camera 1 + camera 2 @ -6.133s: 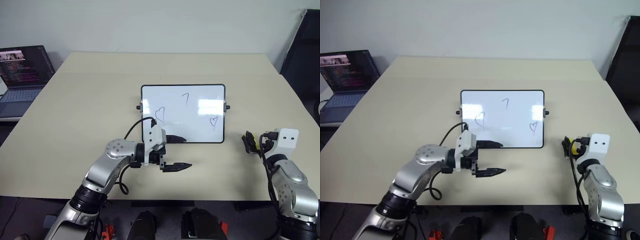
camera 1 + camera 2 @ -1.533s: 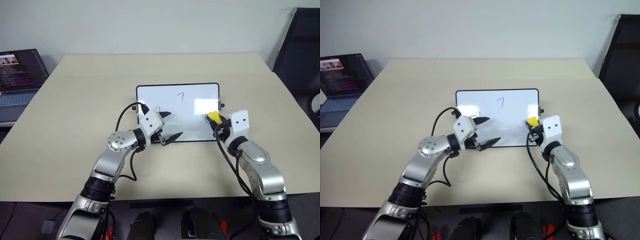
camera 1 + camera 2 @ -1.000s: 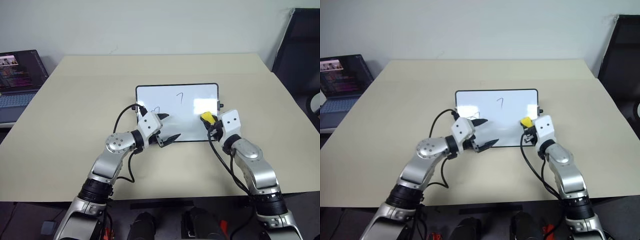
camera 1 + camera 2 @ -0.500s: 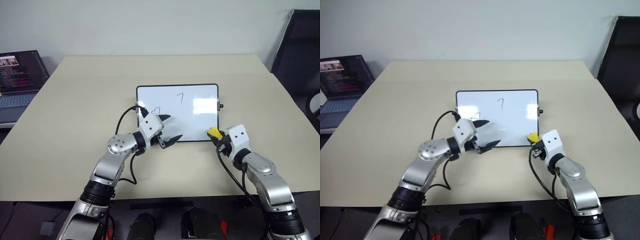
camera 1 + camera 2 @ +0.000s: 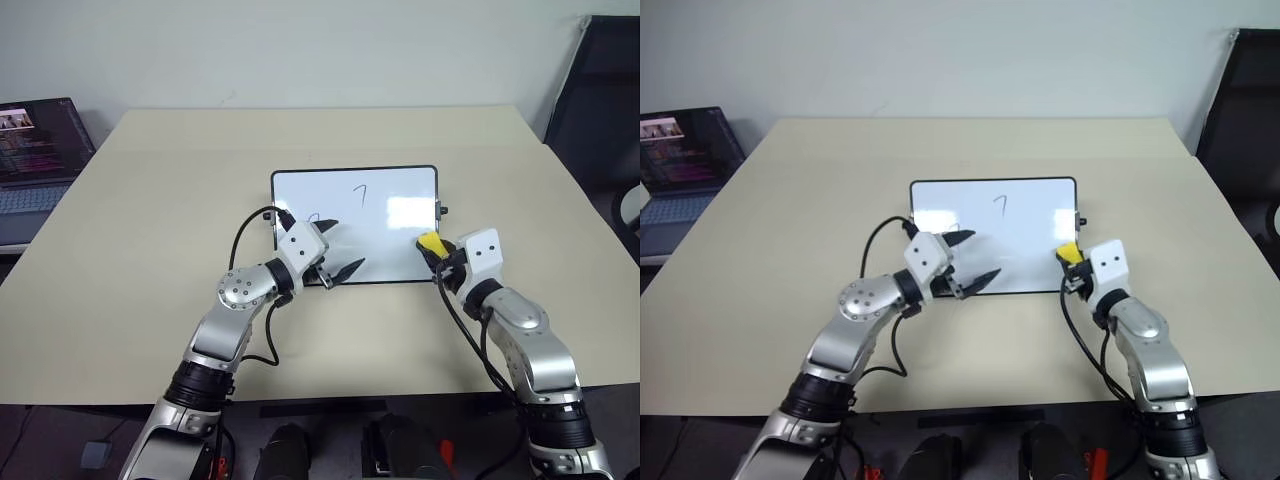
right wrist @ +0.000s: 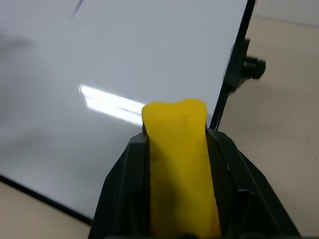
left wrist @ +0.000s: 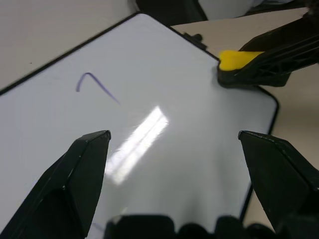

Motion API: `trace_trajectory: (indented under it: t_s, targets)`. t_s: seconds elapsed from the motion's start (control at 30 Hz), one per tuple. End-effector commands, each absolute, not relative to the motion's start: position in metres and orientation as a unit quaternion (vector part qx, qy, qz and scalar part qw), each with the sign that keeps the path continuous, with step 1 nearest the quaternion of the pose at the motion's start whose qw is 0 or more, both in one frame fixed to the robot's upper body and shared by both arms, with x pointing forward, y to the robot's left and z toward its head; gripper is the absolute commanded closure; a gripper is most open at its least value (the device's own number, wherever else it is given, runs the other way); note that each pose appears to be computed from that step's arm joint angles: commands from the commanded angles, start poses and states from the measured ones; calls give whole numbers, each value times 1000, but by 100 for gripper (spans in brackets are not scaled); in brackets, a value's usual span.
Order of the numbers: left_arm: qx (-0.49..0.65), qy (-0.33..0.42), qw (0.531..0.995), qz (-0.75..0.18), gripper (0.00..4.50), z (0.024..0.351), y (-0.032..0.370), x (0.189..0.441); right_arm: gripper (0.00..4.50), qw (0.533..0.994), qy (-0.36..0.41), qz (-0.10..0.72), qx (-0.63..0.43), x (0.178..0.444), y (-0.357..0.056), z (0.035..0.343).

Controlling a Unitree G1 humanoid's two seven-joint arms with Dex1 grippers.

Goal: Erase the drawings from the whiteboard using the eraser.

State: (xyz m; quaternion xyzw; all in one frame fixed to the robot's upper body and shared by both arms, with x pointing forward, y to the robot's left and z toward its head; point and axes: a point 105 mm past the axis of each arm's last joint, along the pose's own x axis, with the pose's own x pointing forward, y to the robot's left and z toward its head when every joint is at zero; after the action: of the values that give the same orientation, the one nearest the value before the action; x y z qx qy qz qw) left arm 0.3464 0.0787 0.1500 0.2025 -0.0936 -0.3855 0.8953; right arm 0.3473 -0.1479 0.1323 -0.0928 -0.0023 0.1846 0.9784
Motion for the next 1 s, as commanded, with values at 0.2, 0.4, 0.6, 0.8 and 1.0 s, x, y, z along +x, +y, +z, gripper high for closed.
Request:
trace_trajectory:
  t_s: [0.2,0.4,0.6,0.8,1.0]
  targets:
    - [218,-133,925,-283,0,168,99,352,332,973,-77,193,-96,370,-126,168]
    - [222,-131,927,-272,0,166,103,355,332,964,-108,224,-90,385,-96,188]
    - [226,-127,927,-272,0,165,105,358,332,954,-130,256,-92,397,-65,202]
    - [226,-127,925,-278,0,166,103,359,332,953,-115,260,-104,408,-50,196]
    - [230,-125,924,-279,0,166,106,359,332,951,-95,264,-130,411,-41,186]
